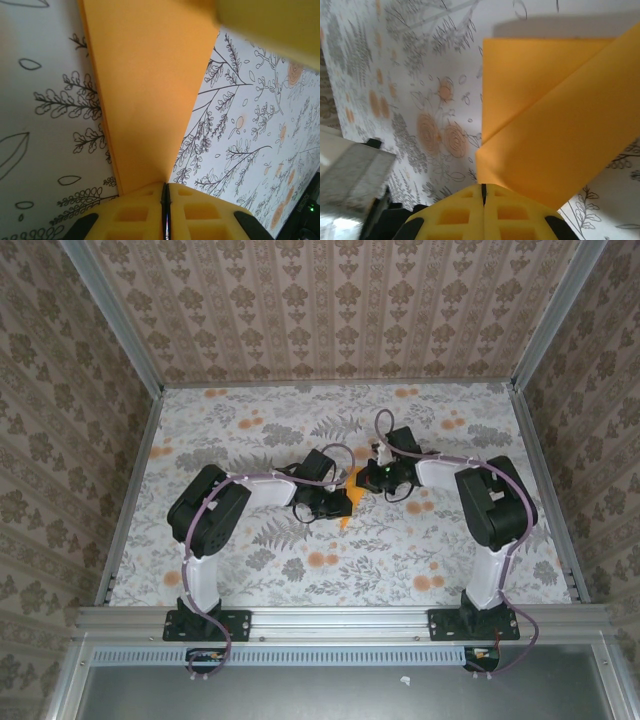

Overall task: Fold a paper plane with a square sheet of paper (fold left side to right side)
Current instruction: Fold the wing for the fifth time at the center of the table.

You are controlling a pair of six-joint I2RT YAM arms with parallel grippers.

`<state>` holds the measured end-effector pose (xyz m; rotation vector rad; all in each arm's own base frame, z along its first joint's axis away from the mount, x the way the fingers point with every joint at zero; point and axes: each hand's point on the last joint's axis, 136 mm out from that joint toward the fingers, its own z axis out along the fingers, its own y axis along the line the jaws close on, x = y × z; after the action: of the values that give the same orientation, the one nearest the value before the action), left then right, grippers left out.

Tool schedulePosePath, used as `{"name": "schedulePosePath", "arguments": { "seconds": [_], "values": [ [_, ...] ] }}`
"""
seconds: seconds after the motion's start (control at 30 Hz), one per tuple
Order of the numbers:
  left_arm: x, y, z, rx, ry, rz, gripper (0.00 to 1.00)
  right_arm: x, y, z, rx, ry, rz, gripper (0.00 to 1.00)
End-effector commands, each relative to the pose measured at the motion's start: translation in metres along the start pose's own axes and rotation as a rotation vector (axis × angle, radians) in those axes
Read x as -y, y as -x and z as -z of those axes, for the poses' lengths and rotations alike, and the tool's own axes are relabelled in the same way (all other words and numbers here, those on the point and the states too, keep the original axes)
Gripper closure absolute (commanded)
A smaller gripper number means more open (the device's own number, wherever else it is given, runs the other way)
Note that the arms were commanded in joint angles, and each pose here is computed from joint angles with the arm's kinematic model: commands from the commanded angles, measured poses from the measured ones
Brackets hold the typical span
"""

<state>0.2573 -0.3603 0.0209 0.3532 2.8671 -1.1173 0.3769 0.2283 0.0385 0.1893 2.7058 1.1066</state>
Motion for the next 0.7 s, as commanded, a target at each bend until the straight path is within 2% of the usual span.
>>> {"name": "schedulePosePath", "arguments": {
  "seconds": [0.0,0.2,0.4,0.67],
  "values": [
    [-0.021,-0.024,-0.007,-0.08,0.09,0.031,0.87,0.015,-0.004,-0.013,-0.034,-0.029,-0.06,1.0],
    [0.007,-0.012,0.011,-0.039,0.03,-0.006,0.81,0.045,-0.019,-0.021,-0.102,-0.144,-0.109,1.0],
    [0.03,-0.008,0.028,-0.016,-0.036,-0.011,0.8,0.05,-0.023,-0.025,-0.121,-0.157,-0.114,1.0],
    [0.033,-0.026,0.026,-0.085,-0.093,0.026,0.81,0.052,-0.022,-0.023,-0.125,-0.174,-0.101,1.0]
  ]
}}
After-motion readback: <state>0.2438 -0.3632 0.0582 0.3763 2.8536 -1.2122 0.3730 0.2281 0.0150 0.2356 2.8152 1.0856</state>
